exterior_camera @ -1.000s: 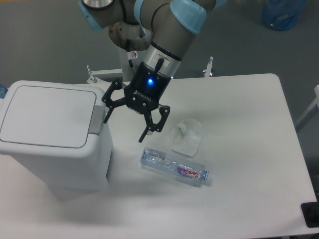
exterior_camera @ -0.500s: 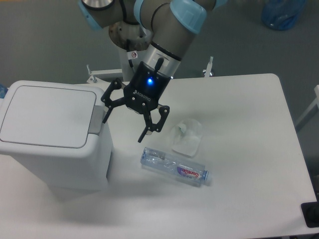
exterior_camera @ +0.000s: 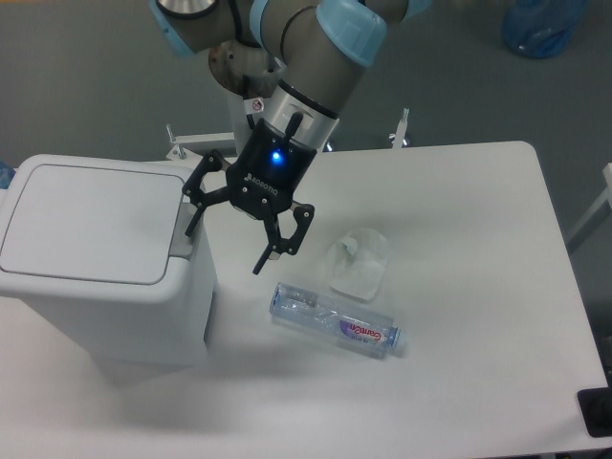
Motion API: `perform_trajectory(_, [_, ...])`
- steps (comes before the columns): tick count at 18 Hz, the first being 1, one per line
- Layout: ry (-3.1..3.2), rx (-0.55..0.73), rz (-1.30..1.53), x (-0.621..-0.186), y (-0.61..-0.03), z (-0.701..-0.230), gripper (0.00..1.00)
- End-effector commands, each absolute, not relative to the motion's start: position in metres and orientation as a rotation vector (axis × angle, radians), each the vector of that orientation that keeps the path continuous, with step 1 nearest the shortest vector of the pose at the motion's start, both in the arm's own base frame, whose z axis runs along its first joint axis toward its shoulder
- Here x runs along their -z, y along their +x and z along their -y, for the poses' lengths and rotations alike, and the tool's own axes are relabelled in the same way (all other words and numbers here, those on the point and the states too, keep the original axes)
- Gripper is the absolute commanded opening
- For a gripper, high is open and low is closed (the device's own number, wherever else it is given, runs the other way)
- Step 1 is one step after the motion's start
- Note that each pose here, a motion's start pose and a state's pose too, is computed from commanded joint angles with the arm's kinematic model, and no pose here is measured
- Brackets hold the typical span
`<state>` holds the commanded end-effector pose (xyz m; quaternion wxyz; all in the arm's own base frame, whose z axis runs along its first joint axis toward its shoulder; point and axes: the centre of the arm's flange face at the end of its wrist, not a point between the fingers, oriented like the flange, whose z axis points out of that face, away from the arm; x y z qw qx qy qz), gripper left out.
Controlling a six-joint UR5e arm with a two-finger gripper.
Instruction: Open the trash can
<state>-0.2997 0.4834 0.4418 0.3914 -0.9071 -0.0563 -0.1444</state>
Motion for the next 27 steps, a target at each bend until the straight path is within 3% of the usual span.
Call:
perform_trajectory(16, [-2.289, 0.337, 0.127, -0.456, -0.309, -0.490, 1.00])
perform_trajectory(25, [-2.284, 0.177, 0.159, -0.453, -0.397, -0.445, 1.00])
perform_trajectory(27, [-2.387, 0.027, 0.154, -0.439, -0.426, -0.421, 1.00])
